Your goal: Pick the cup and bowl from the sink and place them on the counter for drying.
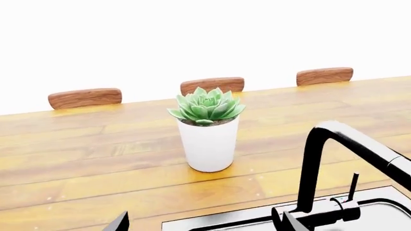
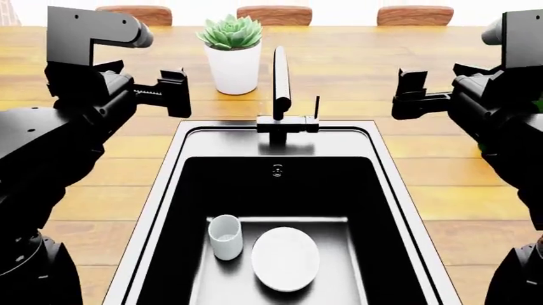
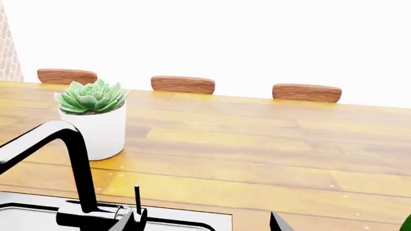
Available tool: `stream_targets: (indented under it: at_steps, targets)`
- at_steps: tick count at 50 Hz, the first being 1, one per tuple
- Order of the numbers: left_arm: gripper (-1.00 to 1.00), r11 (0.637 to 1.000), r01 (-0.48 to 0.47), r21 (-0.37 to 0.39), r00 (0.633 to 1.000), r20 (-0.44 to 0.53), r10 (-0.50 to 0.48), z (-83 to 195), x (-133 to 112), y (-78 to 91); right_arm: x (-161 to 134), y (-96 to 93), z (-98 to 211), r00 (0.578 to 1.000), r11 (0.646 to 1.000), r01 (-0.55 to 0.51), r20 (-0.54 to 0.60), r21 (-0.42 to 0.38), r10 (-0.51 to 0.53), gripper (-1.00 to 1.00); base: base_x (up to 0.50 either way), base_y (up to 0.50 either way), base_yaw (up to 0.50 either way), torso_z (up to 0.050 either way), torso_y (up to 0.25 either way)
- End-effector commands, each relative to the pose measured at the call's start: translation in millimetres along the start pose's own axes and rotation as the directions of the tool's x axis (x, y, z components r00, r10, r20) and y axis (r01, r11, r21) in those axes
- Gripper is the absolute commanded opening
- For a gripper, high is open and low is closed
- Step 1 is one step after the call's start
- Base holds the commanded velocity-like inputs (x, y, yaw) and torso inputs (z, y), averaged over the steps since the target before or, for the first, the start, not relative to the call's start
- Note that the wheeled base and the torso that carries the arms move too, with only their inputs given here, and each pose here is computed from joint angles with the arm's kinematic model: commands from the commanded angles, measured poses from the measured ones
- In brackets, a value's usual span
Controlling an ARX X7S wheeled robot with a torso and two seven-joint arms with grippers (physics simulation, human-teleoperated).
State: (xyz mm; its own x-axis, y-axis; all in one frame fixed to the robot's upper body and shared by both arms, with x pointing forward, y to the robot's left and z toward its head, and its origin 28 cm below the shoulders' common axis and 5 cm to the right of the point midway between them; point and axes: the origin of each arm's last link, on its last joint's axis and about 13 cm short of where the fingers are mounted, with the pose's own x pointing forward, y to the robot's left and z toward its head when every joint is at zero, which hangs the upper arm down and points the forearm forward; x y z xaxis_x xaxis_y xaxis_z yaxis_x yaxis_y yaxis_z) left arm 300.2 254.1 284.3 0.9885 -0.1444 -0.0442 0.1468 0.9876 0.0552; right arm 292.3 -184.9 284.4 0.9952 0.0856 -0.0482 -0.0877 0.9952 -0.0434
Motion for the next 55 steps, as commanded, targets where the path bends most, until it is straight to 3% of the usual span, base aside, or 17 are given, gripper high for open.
stream_targets:
  at_steps: [1, 4, 6, 9, 19, 30, 31, 35, 37, 39, 40, 46, 48, 50, 52, 53, 55]
  targets:
    - [1.0, 1.0, -0.009, -0.017, 1.0, -0.016, 0.009, -6, 1, 0.7, 3, 4.9, -5, 0.999, 1.0, -0.03, -0.035, -0.003, 0.03, 1.0, 0.0, 0.0, 0.0, 0.0, 0.0]
    - [1.0, 1.0, -0.008, -0.02, 1.0, -0.017, 0.008, -7, 2, 0.9, 5, 7.6, -7, 0.995, 0.999, -0.048, -0.091, -0.023, 0.046, 1.0, 0.0, 0.0, 0.0, 0.0, 0.0]
    - [1.0, 1.0, -0.01, -0.022, 1.0, -0.019, 0.009, -9, 6, -1.0, 4, 14.8, -8, 0.979, 0.988, -0.138, -0.159, -0.071, 0.125, 1.0, 0.0, 0.0, 0.0, 0.0, 0.0]
    - [1.0, 1.0, -0.009, -0.025, 1.0, -0.018, 0.009, -10, 5, -1.0, 1, 27.2, -12, 0.945, 0.963, -0.256, -0.232, -0.083, 0.231, 1.0, 0.0, 0.0, 0.0, 0.0, 0.0]
    - [1.0, 0.999, -0.013, -0.033, 1.0, -0.023, 0.012, -14, -9, 9.0, -3, 52.3, -22, 0.857, 0.909, -0.414, -0.355, -0.046, 0.373, 1.0, 0.0, 0.0, 0.0, 0.0, 0.0]
    - [1.0, 0.999, -0.021, -0.035, 1.0, -0.023, 0.02, -14, -20, 17.4, 0, 64.9, -39, 0.795, 0.872, -0.487, -0.437, -0.049, 0.42, 1.0, 0.0, 0.0, 0.0, 0.0, 0.0]
    - [1.0, 0.999, -0.02, -0.036, 1.0, -0.024, 0.019, -15, -17, 15.4, 1, 65.6, -40, 0.811, 0.867, -0.486, -0.426, -0.11, 0.4, 1.0, 0.0, 0.0, 0.0, 0.0, 0.0]
    - [1.0, 0.999, -0.024, -0.041, 0.999, -0.03, 0.023, -22, -3, 6.6, -1, 69.9, -49, 0.777, 0.86, -0.506, -0.469, -0.067, 0.421, 1.0, 0.0, 0.0, 0.0, 0.0, 0.0]
    - [1.0, 0.999, -0.024, -0.041, 0.999, -0.032, 0.022, -23, -1, 4.4, 1, 70.6, -54, 0.781, 0.874, -0.481, -0.487, -0.068, 0.391, 1.0, 0.0, 0.0, 0.0, 0.0, 0.0]
    - [1.0, 0.999, -0.024, -0.044, 0.999, -0.034, 0.022, -24, 0, 3.5, 4, 72.0, -61, 0.781, 0.867, -0.489, -0.49, -0.094, 0.388, 1.0, 0.0, 0.0, 0.0, 0.0, 0.0]
    - [1.0, 0.999, -0.023, -0.045, 0.999, -0.033, 0.022, -24, -4, 5.5, 5, 73.6, -65, 0.764, 0.851, -0.513, -0.51, -0.109, 0.395, 1.0, 0.0, 0.0, 0.0, 0.0, 0.0]
    - [1.0, 0.999, -0.025, -0.047, 0.999, -0.038, 0.024, -28, -5, 7.5, 20, 81.4, -73, 0.704, 0.839, -0.544, -0.558, -0.028, 0.438, 1.0, 0.0, 0.0, 0.0, 0.0, 0.0]
    - [1.0, 0.999, -0.026, -0.048, 0.999, -0.039, 0.024, -28, -12, 12.0, 28, 84.9, -77, 0.661, 0.813, -0.581, -0.593, -0.016, 0.461, 1.0, 0.0, 0.0, 0.0, 0.0, 0.0]
    - [1.0, 0.998, -0.029, -0.049, 0.999, -0.039, 0.027, -28, -16, 15.3, 33, 86.4, -79, 0.646, 0.805, -0.593, -0.603, -0.01, 0.468, 1.0, 0.0, 0.0, 0.0, 0.0, 0.0]
    - [1.0, 0.998, -0.033, -0.049, 0.999, -0.043, 0.031, -30, -17, 16.2, 35, 86.9, -83, 0.608, 0.751, -0.656, -0.637, -0.069, 0.473, 1.0, 0.0, 0.0, 0.0, 0.0, 0.0]
    - [1.0, 0.998, -0.034, -0.047, 0.998, -0.048, 0.032, -34, -6, 8.3, 39, 87.2, -86, 0.598, 0.761, -0.647, -0.649, -0.043, 0.471, 1.0, 0.0, 0.0, 0.0, 0.0, 0.0]
    - [1.0, 0.998, -0.034, -0.046, 0.998, -0.045, 0.032, -33, -10, 11.3, 46, 88.0, -88, 0.581, 0.759, -0.65, -0.665, -0.032, 0.469, 1.0, 0.0, 0.0, 0.0, 0.0, 0.0]
